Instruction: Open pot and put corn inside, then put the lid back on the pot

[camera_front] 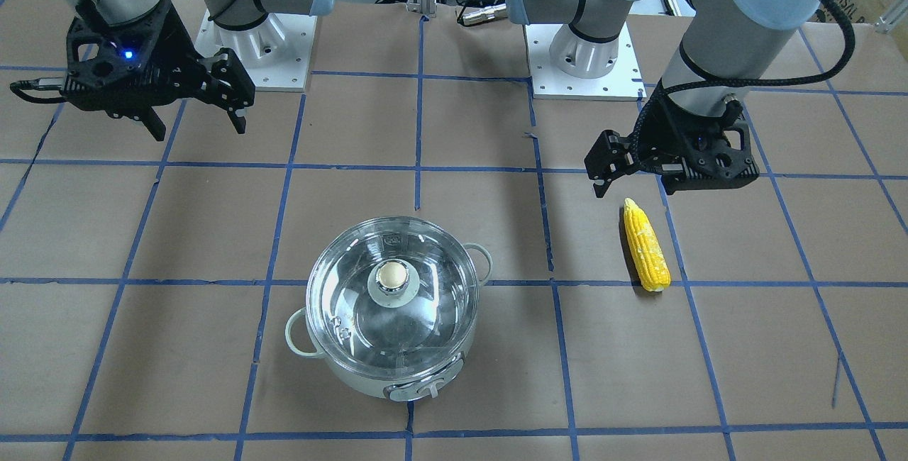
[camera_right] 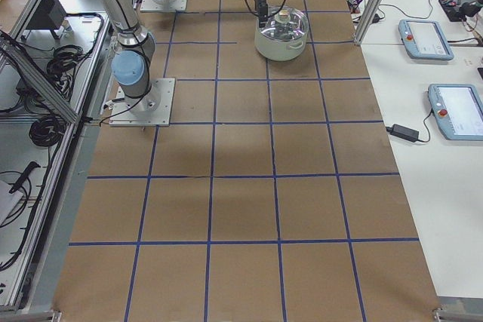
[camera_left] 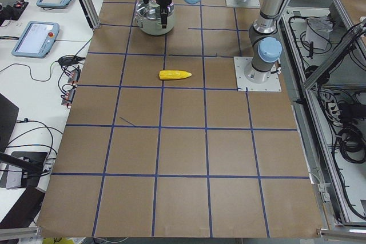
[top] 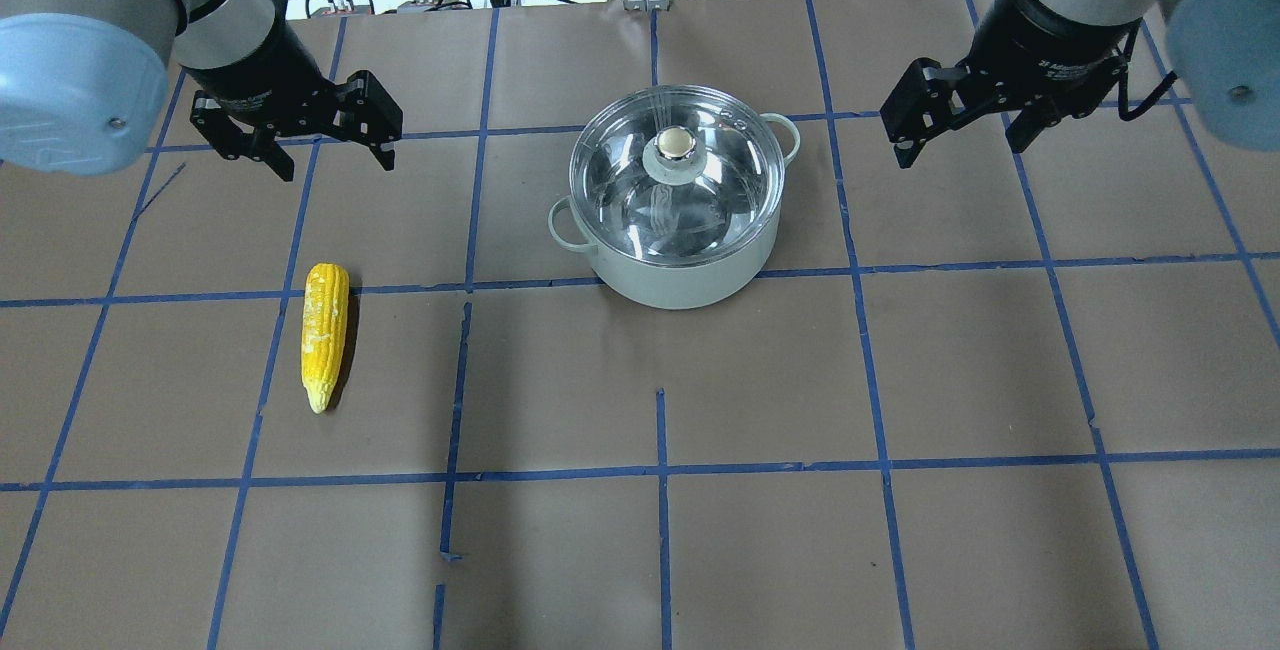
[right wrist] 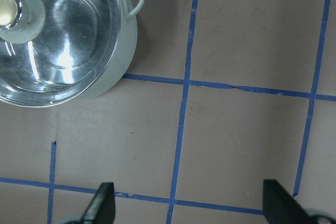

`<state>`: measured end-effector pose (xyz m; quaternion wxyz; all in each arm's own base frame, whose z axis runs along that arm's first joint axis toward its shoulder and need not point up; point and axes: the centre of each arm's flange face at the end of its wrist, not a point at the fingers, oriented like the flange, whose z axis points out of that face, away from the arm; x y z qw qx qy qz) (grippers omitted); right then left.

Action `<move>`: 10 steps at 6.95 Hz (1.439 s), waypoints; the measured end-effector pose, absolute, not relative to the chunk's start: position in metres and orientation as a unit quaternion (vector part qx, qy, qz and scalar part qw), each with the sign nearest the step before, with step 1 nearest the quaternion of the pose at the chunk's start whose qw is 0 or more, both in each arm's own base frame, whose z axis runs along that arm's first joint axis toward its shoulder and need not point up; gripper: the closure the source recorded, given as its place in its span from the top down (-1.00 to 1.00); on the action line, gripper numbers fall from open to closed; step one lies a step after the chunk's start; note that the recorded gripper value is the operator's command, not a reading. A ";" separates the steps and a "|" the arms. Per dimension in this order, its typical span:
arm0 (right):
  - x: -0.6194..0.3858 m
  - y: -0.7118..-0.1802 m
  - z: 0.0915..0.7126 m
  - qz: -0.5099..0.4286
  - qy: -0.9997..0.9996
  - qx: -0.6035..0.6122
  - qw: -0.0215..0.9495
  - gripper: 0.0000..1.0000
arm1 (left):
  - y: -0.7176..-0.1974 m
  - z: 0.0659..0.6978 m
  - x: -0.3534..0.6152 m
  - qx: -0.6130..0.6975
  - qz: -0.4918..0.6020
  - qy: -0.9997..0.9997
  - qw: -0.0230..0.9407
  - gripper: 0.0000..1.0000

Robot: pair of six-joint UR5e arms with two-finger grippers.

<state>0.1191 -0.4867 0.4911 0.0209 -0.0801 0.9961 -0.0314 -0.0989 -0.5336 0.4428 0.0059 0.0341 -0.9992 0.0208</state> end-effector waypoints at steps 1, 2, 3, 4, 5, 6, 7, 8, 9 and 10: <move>0.119 -0.487 0.491 -0.032 0.994 -0.098 0.021 0.96 | -0.534 0.443 -0.099 0.034 0.021 -0.999 0.006 1.00; 0.119 -0.487 0.490 -0.032 0.993 -0.112 0.021 0.96 | -0.534 0.443 -0.099 0.034 0.022 -0.999 0.006 1.00; 0.119 -0.487 0.491 -0.033 0.995 -0.090 0.021 0.99 | -0.534 0.444 -0.099 0.034 0.022 -0.999 0.006 1.00; 0.119 -0.488 0.492 -0.033 0.999 -0.029 0.023 0.99 | -0.534 0.444 -0.098 0.035 0.022 -0.999 0.006 1.00; 0.120 -0.488 0.493 -0.032 0.999 0.024 0.025 0.99 | -0.534 0.444 -0.098 0.033 0.023 -0.999 0.006 1.00; 0.120 -0.488 0.491 -0.029 0.998 0.048 0.025 0.99 | -0.534 0.444 -0.097 0.030 0.022 -0.999 0.005 1.00; 0.119 -0.487 0.489 -0.024 0.998 0.055 0.023 0.99 | -0.534 0.444 -0.097 0.028 0.022 -0.999 0.004 1.00; 0.119 -0.487 0.488 -0.023 0.998 0.054 0.020 0.99 | -0.534 0.444 -0.097 0.028 0.022 -0.999 0.004 1.00; 0.119 -0.488 0.487 -0.021 0.998 0.050 0.021 0.99 | -0.534 0.444 -0.097 0.027 0.022 -0.999 0.004 1.00; 0.119 -0.490 0.484 -0.018 0.998 0.049 0.021 0.99 | -0.534 0.443 -0.097 0.027 0.022 -0.999 0.004 1.00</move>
